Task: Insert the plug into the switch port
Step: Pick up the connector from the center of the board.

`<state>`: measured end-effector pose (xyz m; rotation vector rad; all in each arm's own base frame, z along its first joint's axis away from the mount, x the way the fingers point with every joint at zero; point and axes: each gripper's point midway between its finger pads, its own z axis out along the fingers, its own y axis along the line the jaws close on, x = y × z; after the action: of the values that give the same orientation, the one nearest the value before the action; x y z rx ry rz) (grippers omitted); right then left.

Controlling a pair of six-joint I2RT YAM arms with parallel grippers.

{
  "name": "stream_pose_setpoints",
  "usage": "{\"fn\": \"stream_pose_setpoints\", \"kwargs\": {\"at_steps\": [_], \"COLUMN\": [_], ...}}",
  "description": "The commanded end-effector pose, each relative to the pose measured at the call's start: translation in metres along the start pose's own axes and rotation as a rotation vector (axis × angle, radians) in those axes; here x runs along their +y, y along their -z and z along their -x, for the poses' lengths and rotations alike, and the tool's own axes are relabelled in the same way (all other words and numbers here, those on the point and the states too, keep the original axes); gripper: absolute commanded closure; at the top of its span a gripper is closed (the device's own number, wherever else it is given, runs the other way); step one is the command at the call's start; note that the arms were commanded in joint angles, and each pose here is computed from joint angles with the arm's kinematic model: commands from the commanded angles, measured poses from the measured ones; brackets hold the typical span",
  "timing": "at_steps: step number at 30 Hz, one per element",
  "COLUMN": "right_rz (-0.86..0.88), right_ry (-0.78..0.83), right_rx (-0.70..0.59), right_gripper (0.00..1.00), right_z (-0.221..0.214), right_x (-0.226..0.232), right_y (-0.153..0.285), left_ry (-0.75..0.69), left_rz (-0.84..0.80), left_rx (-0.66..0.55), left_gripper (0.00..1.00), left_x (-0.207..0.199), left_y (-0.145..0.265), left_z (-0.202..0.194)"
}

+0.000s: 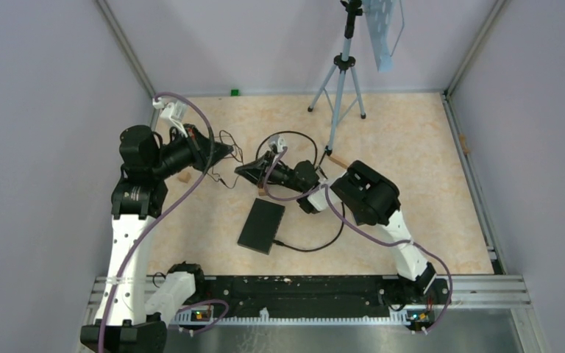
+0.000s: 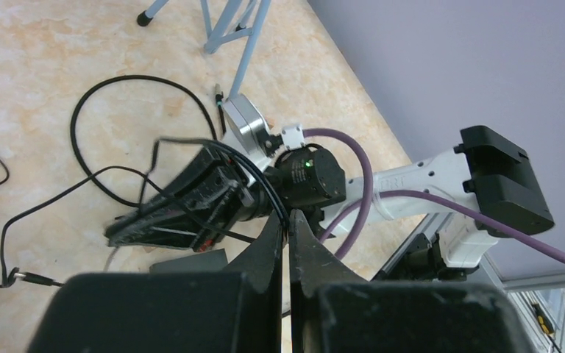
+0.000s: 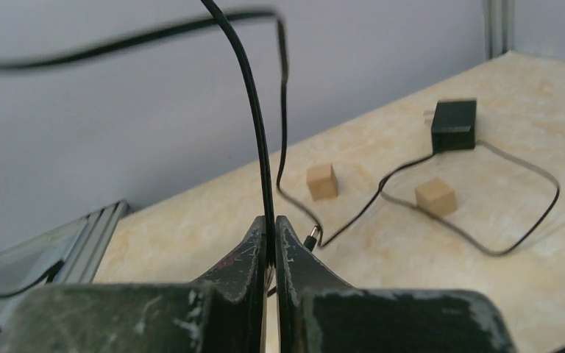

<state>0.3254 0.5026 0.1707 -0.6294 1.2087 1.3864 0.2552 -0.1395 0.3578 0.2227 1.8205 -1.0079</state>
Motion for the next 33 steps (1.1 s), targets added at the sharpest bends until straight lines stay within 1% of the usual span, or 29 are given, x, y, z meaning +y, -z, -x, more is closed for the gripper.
{"fn": "stream_pose_setpoints", "kwargs": {"at_steps": [1, 4, 7, 10, 13, 14, 16, 18, 19, 20, 21, 23, 25, 28, 31, 33], "right_rz": [0.127, 0.163, 0.212, 0.262, 0.246, 0.232, 0.182, 0.077, 0.011, -0.102, -0.203, -0.363, -0.447, -0.523, -0.569, -0.593], "right_ry": [0.005, -0.048, -0.136, -0.167, -0.189, -0.188, -0.186, -0.200, -0.206, -0.232, -0.242, -0.244, -0.214, -0.191, -0.155, -0.076], "right_rx": [-0.003, 0.030, 0.021, -0.009, -0.021, -0.020, -0.007, 0.033, 0.059, 0.124, 0.159, 0.217, 0.261, 0.314, 0.390, 0.456], "right_gripper": [1.00, 1.00, 1.00, 1.00, 1.00, 1.00, 1.00, 1.00, 1.00, 1.00, 1.00, 1.00, 1.00, 1.00, 1.00, 1.00], "right_z": [0.030, 0.032, 0.041, 0.060, 0.078, 0.084, 0.092, 0.095, 0.098, 0.093, 0.093, 0.100, 0.108, 0.119, 0.123, 0.122], "right_x": [0.049, 0.073, 0.099, 0.121, 0.129, 0.130, 0.127, 0.116, 0.108, 0.095, 0.082, 0.064, 0.055, 0.048, 0.042, 0.036], "right_y": [0.011, 0.031, 0.056, 0.074, 0.086, 0.089, 0.093, 0.093, 0.092, 0.094, 0.095, 0.101, 0.107, 0.116, 0.125, 0.134], "left_ry": [-0.049, -0.053, -0.044, -0.011, 0.038, 0.053, 0.077, 0.098, 0.108, 0.115, 0.116, 0.117, 0.102, 0.063, 0.030, 0.016], "left_rz": [0.060, 0.103, 0.130, 0.167, 0.227, 0.240, 0.260, 0.253, 0.248, 0.244, 0.233, 0.220, 0.212, 0.195, 0.159, 0.131], "left_rx": [-0.048, -0.045, -0.040, -0.029, -0.003, 0.011, 0.037, 0.072, 0.091, 0.107, 0.122, 0.144, 0.143, 0.124, 0.112, 0.107], "left_gripper": [0.99, 0.99, 0.97, 0.95, 0.95, 0.93, 0.82, 0.72, 0.64, 0.55, 0.48, 0.37, 0.30, 0.21, 0.16, 0.14], "left_x": [0.013, 0.023, 0.032, 0.050, 0.071, 0.077, 0.089, 0.096, 0.099, 0.101, 0.102, 0.102, 0.099, 0.092, 0.080, 0.072], "left_y": [-0.002, -0.002, -0.003, -0.006, -0.011, -0.013, -0.017, -0.022, -0.025, -0.027, -0.029, -0.031, -0.029, -0.025, -0.022, -0.020], "left_z": [0.009, 0.006, -0.002, -0.018, -0.036, -0.043, -0.054, -0.064, -0.069, -0.073, -0.075, -0.078, -0.077, -0.072, -0.067, -0.064]}}
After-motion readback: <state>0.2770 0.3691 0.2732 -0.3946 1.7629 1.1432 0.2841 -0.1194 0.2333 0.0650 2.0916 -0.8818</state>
